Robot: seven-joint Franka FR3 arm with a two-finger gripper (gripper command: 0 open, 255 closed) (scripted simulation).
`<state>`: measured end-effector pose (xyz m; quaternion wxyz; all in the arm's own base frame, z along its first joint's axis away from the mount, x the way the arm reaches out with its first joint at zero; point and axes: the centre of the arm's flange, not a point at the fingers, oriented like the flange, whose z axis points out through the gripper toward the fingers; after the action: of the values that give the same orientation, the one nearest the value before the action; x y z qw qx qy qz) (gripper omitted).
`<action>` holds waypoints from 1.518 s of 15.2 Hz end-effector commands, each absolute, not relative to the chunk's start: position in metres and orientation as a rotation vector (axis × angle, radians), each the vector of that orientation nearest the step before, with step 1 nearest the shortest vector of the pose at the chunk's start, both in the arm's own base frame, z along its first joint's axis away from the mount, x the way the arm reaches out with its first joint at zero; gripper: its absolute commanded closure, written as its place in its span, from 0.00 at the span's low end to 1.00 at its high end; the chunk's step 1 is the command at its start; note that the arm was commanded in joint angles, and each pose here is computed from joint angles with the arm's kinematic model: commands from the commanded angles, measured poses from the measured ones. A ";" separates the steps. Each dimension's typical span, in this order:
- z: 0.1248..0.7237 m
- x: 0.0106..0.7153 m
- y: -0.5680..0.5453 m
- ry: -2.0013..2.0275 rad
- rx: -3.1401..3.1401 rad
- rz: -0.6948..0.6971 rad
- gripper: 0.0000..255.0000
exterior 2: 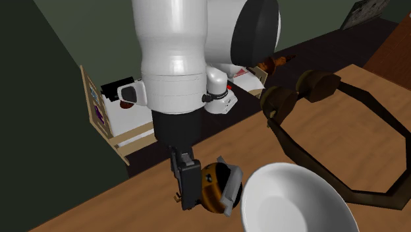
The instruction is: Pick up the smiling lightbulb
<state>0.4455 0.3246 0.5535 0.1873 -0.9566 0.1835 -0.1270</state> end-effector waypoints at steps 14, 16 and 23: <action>0.518 0.455 0.335 0.527 -2.672 -0.381 1.00; 0.518 0.455 0.334 0.527 -2.672 -0.381 1.00; 0.533 0.455 0.337 0.527 -2.672 -0.381 1.00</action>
<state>0.4559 0.3361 0.5290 0.1948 -0.9529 0.1882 -0.1364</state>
